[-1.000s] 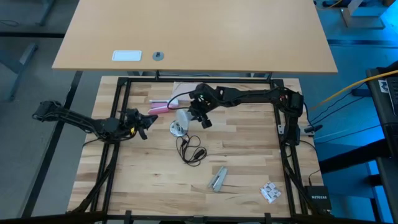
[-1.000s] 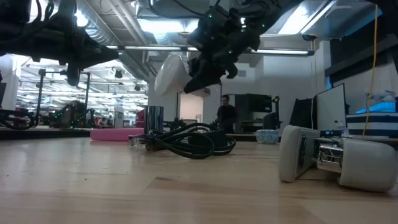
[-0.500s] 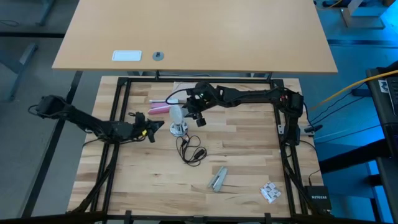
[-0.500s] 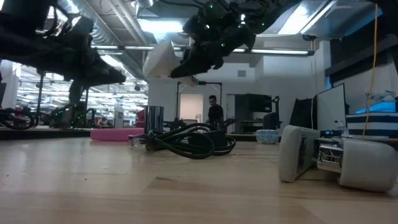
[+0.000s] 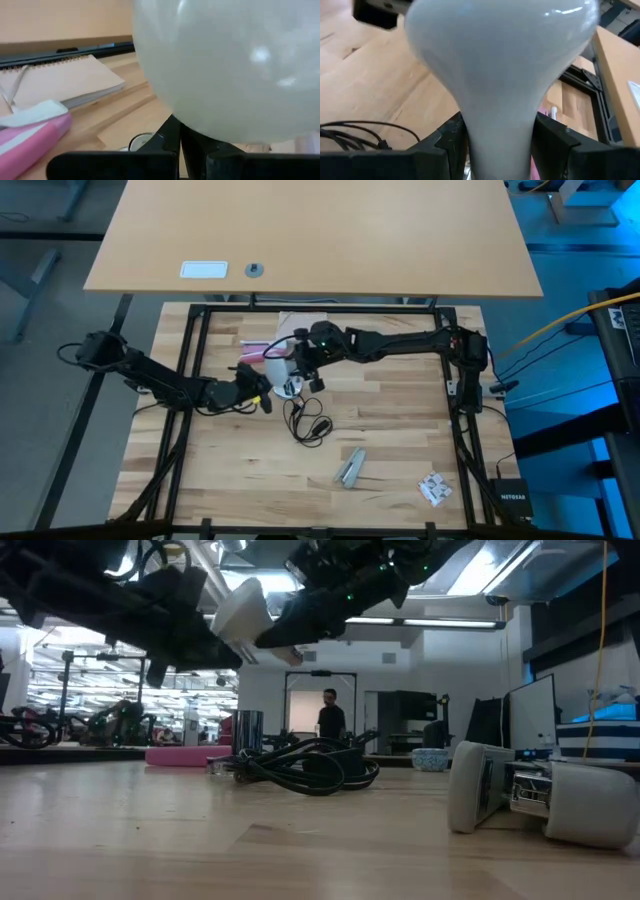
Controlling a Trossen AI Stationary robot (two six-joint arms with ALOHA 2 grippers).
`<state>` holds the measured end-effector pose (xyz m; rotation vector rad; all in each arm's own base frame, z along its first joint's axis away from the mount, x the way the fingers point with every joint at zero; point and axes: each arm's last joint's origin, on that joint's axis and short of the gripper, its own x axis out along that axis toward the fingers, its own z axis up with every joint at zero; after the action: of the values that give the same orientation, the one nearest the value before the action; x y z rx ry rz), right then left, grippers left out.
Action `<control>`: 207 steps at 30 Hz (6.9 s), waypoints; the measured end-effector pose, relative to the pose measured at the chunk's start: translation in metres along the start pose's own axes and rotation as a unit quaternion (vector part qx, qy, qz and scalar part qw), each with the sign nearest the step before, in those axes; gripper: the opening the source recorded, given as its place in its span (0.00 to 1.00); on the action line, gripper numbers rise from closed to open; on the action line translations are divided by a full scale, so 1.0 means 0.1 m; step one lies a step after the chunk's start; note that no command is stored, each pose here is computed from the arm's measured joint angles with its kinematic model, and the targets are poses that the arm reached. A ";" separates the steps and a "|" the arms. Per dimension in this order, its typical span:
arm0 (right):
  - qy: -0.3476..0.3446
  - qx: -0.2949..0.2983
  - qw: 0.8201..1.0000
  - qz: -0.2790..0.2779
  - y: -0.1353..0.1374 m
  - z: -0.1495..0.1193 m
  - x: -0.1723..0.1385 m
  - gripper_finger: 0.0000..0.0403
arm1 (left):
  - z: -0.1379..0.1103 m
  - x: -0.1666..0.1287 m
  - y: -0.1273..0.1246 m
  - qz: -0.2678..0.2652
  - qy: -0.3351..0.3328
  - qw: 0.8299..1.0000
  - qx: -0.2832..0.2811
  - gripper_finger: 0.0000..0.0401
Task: Screw lightbulb
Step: Insert light bulb into the lamp
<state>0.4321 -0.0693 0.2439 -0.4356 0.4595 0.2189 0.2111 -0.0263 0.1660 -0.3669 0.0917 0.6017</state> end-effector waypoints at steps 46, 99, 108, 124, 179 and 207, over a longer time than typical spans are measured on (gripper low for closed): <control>-0.001 0.021 0.999 0.033 0.13 -0.26 0.37 0.44 | 0.03 -0.01 0.00 0.027 -0.011 1.000 -0.010 0.01; 0.023 -0.019 0.999 -0.045 -0.14 0.43 -1.01 0.44 | 0.14 -0.07 0.01 0.021 -0.020 0.999 -0.022 0.01; 0.047 -0.047 0.992 -0.111 0.01 0.72 -2.06 0.44 | 0.13 -0.07 0.01 0.022 -0.019 0.999 -0.021 0.01; -0.034 0.015 0.983 -0.180 0.60 -0.10 -2.28 0.44 | 0.13 -0.07 0.02 0.022 -0.019 0.999 -0.023 0.01; -0.197 0.110 0.970 -0.091 0.49 -0.76 0.29 0.44 | 0.32 -0.17 -0.15 -0.032 -0.100 0.994 -0.003 0.01; -0.137 0.114 0.980 -0.086 0.54 -0.86 0.34 0.44 | 0.66 -0.37 -0.12 -0.067 -0.166 0.984 0.022 0.01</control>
<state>0.4137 -0.0569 0.1395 -0.2146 0.1704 0.0551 0.1865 -0.0316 0.2378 -0.2230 -0.2379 0.5197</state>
